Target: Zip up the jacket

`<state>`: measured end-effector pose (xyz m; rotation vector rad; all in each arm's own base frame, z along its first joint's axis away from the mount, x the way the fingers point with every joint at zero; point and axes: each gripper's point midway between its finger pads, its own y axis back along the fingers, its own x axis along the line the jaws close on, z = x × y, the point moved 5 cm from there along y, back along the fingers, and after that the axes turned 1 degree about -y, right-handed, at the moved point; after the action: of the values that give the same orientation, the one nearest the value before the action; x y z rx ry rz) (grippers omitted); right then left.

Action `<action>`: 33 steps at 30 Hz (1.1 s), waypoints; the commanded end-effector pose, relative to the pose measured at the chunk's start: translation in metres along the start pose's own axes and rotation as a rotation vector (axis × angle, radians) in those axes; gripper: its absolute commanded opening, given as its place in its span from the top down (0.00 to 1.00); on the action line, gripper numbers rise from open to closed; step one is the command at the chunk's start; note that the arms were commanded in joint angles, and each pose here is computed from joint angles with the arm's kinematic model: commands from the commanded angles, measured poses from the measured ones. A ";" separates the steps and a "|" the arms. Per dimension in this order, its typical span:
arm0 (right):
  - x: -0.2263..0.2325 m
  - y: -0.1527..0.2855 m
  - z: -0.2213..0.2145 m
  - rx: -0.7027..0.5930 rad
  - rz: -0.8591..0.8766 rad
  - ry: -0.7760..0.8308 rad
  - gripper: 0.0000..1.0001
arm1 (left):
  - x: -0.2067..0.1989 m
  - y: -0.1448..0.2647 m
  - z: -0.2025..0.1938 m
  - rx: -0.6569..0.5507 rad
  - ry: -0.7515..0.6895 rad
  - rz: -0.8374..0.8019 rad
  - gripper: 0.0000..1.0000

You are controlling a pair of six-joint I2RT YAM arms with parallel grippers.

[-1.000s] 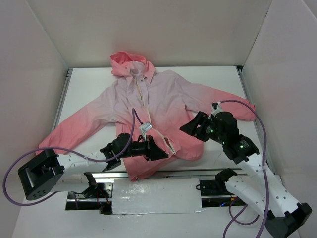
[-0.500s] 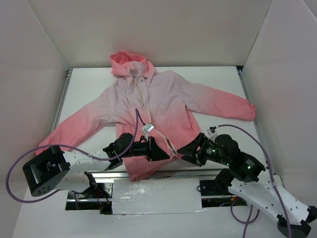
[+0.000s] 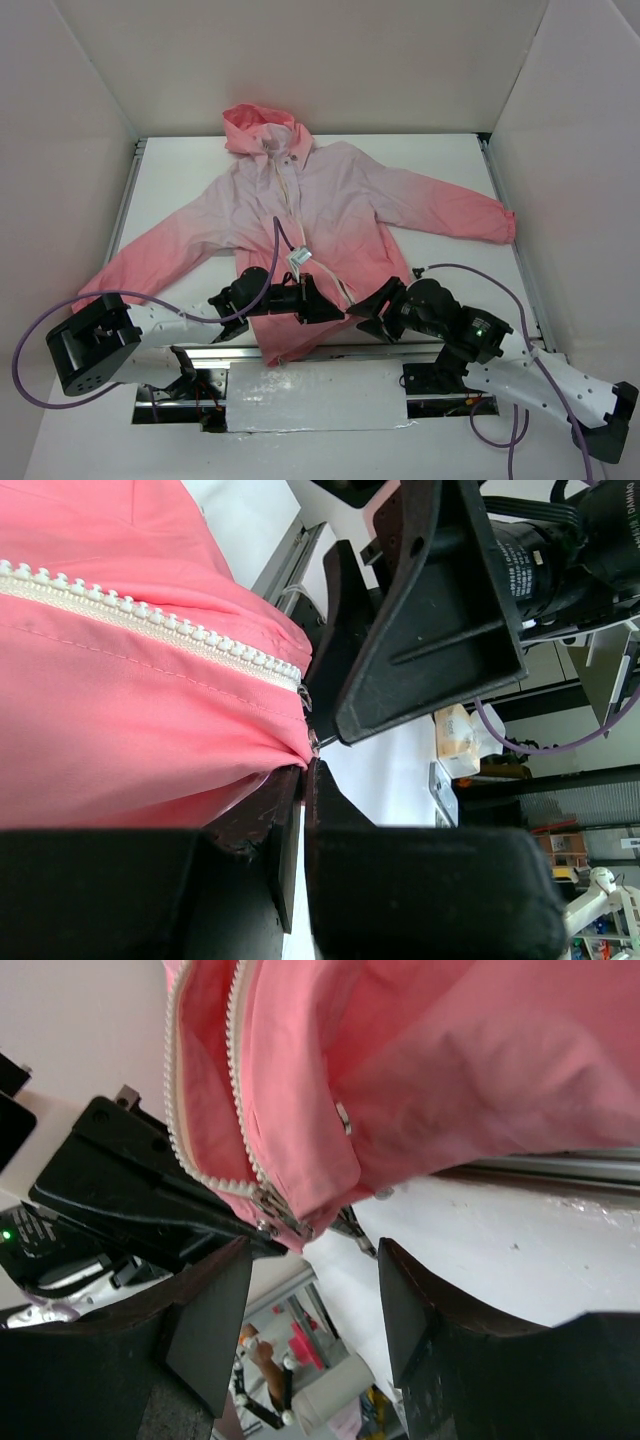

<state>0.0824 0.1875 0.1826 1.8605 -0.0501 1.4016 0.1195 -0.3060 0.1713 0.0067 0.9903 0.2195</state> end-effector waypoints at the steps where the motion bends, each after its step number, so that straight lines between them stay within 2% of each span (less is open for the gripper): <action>1: 0.018 -0.005 0.005 -0.050 0.096 -0.030 0.39 | -0.024 -0.005 0.017 -0.043 -0.059 -0.108 1.00; 14: 0.028 -0.002 0.010 -0.090 0.112 -0.032 0.40 | -0.022 -0.007 0.015 -0.024 -0.061 -0.113 1.00; 33: 0.038 0.009 0.004 -0.051 0.133 -0.033 0.45 | -0.021 -0.010 0.015 -0.016 -0.067 -0.106 1.00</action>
<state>0.0957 0.1917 0.1938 1.8440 -0.1697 1.4012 0.1187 -0.3092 0.1685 0.0274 0.9968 0.2001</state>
